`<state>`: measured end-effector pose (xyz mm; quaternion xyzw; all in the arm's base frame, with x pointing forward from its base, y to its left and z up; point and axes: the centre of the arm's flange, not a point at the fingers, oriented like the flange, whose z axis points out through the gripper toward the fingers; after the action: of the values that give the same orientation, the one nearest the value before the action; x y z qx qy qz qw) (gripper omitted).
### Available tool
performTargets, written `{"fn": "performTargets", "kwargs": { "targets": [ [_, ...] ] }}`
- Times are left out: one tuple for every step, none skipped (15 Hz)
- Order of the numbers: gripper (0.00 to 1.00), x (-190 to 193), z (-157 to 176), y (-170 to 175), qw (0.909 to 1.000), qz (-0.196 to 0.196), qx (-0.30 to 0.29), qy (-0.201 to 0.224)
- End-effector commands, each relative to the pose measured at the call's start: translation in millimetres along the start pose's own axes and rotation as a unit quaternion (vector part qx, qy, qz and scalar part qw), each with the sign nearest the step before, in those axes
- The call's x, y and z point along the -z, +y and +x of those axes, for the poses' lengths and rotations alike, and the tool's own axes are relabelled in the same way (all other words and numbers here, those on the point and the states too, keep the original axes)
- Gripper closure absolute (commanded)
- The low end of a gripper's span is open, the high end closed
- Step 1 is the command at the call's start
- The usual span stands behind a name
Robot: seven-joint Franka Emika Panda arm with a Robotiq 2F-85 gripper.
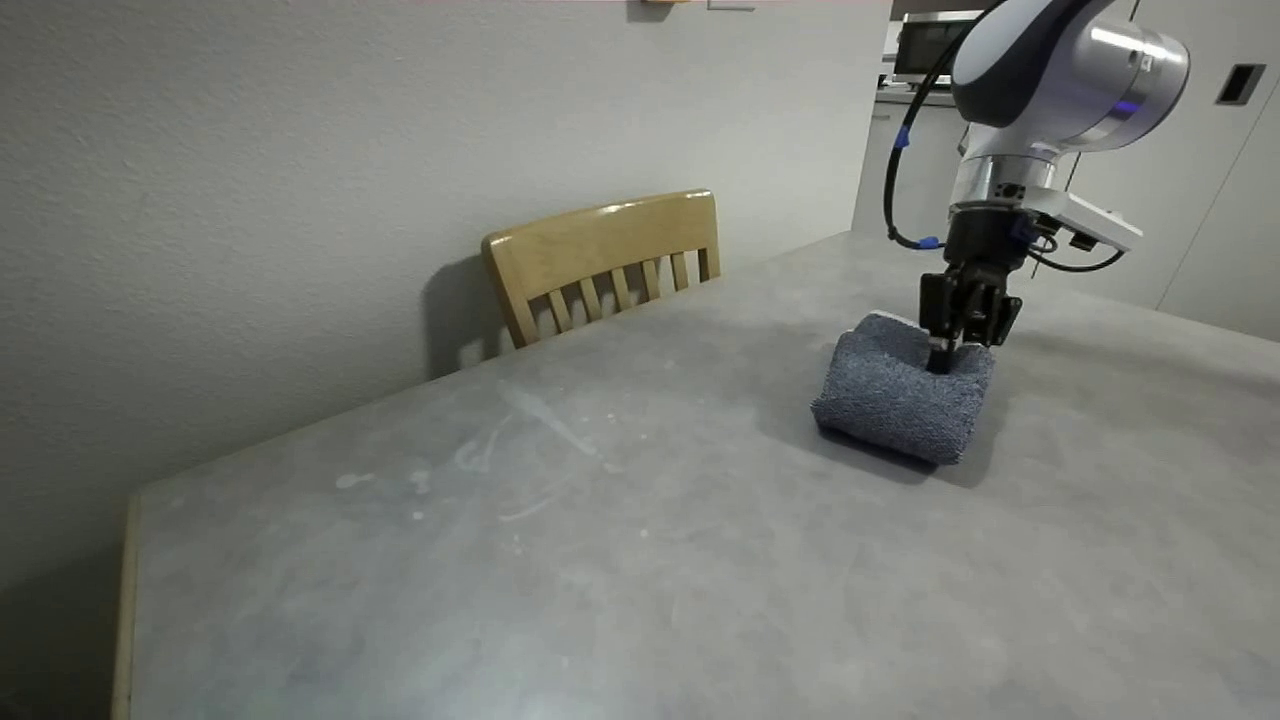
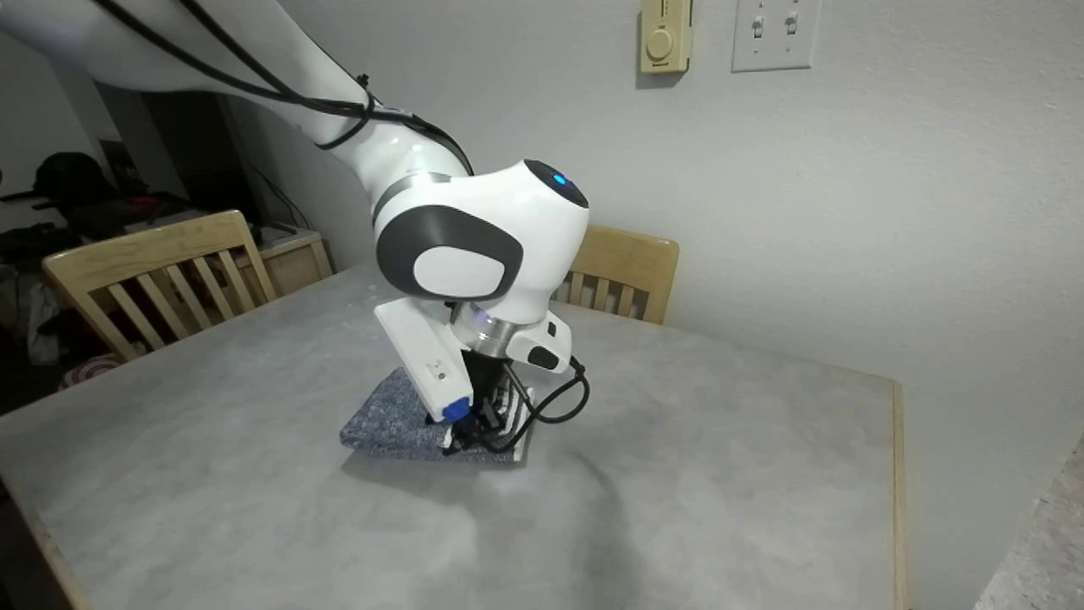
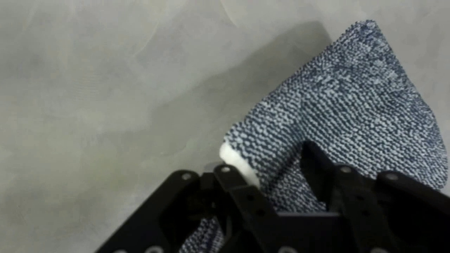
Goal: Unfold the towel
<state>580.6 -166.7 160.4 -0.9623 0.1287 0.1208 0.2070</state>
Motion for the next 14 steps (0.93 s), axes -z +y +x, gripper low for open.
{"fn": "performTargets", "kwargs": {
  "targets": [
    [0.8, 9, -10, -14, 0.9995, -0.008, -0.031, -0.007],
    [0.87, 11, -12, -18, 0.999, -0.013, -0.044, -0.004],
    [0.94, 15, -17, -22, 0.9983, -0.019, -0.056, 0.002],
    [0.99, 18, -21, -26, 0.9977, -0.022, -0.064, 0.007],
    [1.0, 23, -27, -32, 0.9972, -0.029, -0.067, 0.015],
    [1.0, 26, -33, -39, 0.9969, -0.036, -0.066, 0.024],
    [0.99, 29, -40, -50, 0.9964, -0.049, -0.06, 0.035],
    [0.98, 31, -45, -58, 0.9958, -0.063, -0.05, 0.044],
    [0.98, 33, -51, -70, 0.9946, -0.079, -0.039, 0.054],
    [0.98, 35, -56, -81, 0.9932, -0.095, -0.023, 0.064],
    [0.98, 34, -61, -95, 0.991, -0.114, -0.002, 0.071],
    [0.98, 34, -65, -107, 0.9887, -0.128, 0.015, 0.077],
    [0.98, 33, -69, -122, 0.9856, -0.142, 0.039, 0.082],
    [0.98, 30, -72, -135, 0.9814, -0.158, 0.067, 0.086]
  ]
}}
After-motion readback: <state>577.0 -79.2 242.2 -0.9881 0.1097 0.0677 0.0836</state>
